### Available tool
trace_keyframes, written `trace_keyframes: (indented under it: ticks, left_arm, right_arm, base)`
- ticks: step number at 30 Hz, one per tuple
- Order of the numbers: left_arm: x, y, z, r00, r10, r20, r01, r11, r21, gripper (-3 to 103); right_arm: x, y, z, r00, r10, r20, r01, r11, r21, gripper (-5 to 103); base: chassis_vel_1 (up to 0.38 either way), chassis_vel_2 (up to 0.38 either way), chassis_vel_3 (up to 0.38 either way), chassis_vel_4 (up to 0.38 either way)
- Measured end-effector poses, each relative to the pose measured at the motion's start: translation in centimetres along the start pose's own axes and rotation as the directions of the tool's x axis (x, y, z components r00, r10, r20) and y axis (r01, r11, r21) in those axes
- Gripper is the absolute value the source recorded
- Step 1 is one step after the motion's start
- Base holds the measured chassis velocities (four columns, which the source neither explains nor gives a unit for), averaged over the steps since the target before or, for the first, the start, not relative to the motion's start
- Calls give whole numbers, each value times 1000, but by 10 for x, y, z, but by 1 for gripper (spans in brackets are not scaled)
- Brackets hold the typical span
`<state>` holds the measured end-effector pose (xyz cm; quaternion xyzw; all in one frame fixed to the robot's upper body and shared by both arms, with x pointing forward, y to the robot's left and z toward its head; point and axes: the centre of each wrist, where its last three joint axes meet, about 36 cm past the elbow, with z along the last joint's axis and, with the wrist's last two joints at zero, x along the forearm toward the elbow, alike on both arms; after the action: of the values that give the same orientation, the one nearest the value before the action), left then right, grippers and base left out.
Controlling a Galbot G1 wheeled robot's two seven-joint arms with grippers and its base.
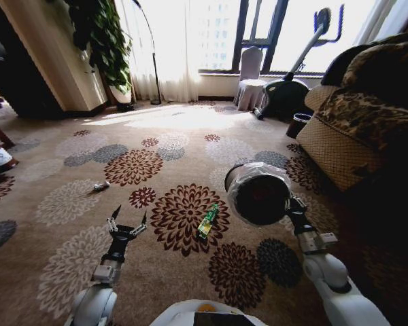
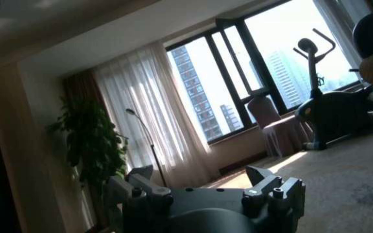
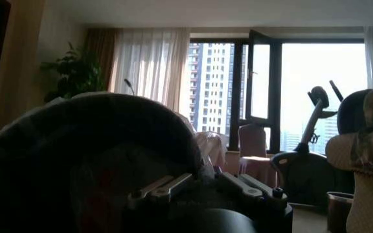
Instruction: Pick up the trash from the ground and place it into the trash bin.
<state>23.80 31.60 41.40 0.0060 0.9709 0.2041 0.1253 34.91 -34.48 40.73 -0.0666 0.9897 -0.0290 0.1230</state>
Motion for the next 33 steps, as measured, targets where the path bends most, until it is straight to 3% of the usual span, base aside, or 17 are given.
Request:
trace_keyframes:
  ticks: [8,10,11,13,14,17,19,21,22,23,26,27,28,30,33]
  left_arm:
    - [0,0,-3,1000,-2,9,2,1000,-1,96]
    - [-2,-10,1,1000,4,-6,-4,997,77,96]
    - [-2,-10,1,1000,4,-6,-4,997,77,96]
    - [-5,-27,9,999,27,-40,-19,982,190,96]
    - [-5,-27,9,999,27,-40,-19,982,190,96]
    - [-7,-48,18,995,64,-78,-36,946,322,96]
    - [-7,-50,17,995,66,-78,-37,943,330,96]
    - [-9,-66,19,989,103,-106,-51,912,408,96]
    - [-10,-77,21,983,135,-125,-63,886,460,96]
    - [-10,-77,21,983,135,-125,-63,886,460,96]
    - [-11,-105,23,962,222,-160,-90,810,579,96]
    - [-11,-121,23,945,277,-174,-105,760,641,96]
    - [-11,-121,23,945,277,-174,-105,760,641,96]
    - [-11,-130,23,933,310,-181,-112,730,675,96]
    - [-11,-132,23,931,317,-183,-113,723,682,96]
  right_arm:
    - [0,0,0,1000,0,0,0,1000,0,0]
    - [0,0,0,1000,0,0,0,1000,0,0]
    - [0,0,0,1000,0,0,0,1000,0,0]
    - [0,0,0,1000,0,0,0,1000,0,0]
    - [0,0,0,1000,0,0,0,1000,0,0]
    - [0,0,0,1000,0,0,0,1000,0,0]
    - [0,0,0,1000,0,0,0,1000,0,0]
    - [0,0,0,1000,0,0,0,1000,0,0]
    - [0,0,0,1000,0,0,0,1000,0,0]
    - [0,0,0,1000,0,0,0,1000,0,0]
    - [0,0,0,1000,0,0,0,1000,0,0]
    - [0,0,0,1000,0,0,0,1000,0,0]
    - [0,0,0,1000,0,0,0,1000,0,0]
    - [0,0,0,1000,0,0,0,1000,0,0]
    - [0,0,0,1000,0,0,0,1000,0,0]
  base:
    - [-81,64,78,-65]
    - [-106,93,111,-89]
    - [-106,85,97,-89]
    - [-31,24,33,-29]
    - [0,0,0,0]
    - [0,0,0,0]
    - [0,0,0,0]
    - [0,0,0,0]
    - [0,0,0,0]
    - [0,0,0,0]
    - [0,0,0,0]
    - [0,0,0,0]
    - [0,0,0,0]
    - [0,0,0,0]
    - [-36,-49,40,35]
